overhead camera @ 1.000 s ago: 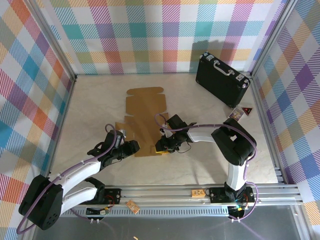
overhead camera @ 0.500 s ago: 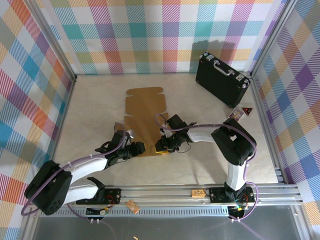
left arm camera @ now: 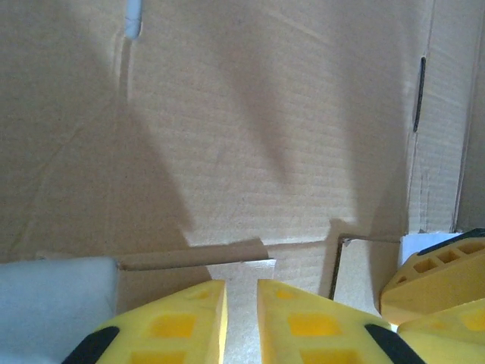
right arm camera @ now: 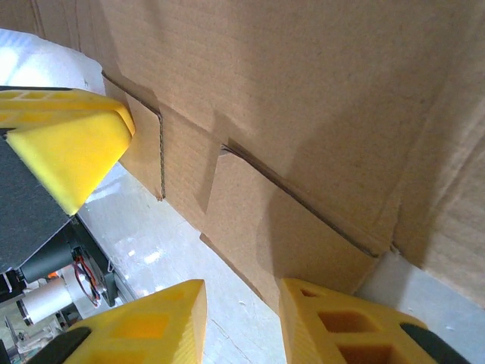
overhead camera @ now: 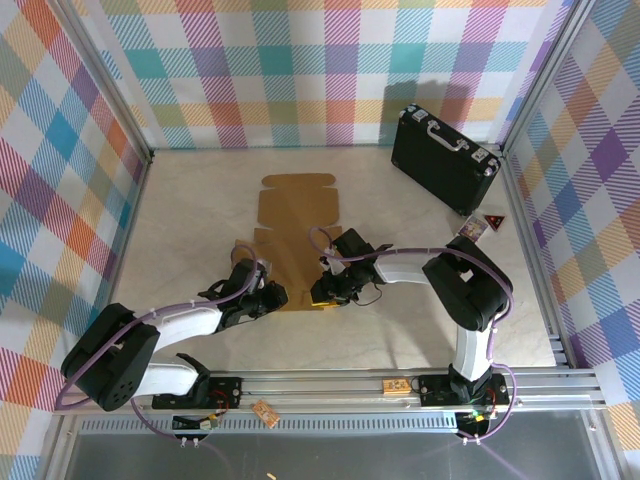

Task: Fold the paper box

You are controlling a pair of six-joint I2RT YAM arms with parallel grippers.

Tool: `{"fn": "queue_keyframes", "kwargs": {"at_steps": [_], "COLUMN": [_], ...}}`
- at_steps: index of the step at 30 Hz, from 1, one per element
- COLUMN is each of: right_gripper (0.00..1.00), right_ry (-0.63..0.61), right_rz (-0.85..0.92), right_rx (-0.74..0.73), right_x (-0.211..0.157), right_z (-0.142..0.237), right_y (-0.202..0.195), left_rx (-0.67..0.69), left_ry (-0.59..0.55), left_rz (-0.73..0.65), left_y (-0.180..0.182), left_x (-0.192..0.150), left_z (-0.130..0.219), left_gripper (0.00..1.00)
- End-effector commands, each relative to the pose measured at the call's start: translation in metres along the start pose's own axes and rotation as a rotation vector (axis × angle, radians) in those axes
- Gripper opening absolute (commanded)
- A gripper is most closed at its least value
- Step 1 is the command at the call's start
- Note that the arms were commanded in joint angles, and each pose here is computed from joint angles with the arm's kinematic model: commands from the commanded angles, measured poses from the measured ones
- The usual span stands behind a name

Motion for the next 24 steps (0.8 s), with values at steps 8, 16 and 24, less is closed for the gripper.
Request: {"fn": "queue_keyframes", "kwargs": {"at_steps": [8,16,24], "right_gripper": [0.33,0.33,0.32], "right_ry": [-0.022,-0.006,0.035], "right_rz": [-0.005,-0.019,-0.076], "right_rx": [-0.100,-0.081,-0.183], "right_x": [-0.005,0.000,-0.010], "right_z": [0.003,-0.005,-0.022], "right_y": [0.003,0.006,-0.035], "left_rx": [0.096,0.084,0.089], "left_ry": [0.148,0.151,0.156], "left_rz": [0.033,0.040,0.045], "left_y": [0.021,0.020,0.023], "left_x": [-0.033,-0.035,-0.039], "left_z": [-0.004,-0.005,-0.005], "left_gripper": [0.14,0.13,0.13]}}
Point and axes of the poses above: each hand's point on the last joint's axis, 136 mm out from that joint toward the fingers, its own z axis back along the fingers, its own y axis along the line the jaws close on, x = y × z, the point moved 3 cm from there along z, back along the fingers, and after that the axes turned 8 degrees about -z, right-handed, at the moved point
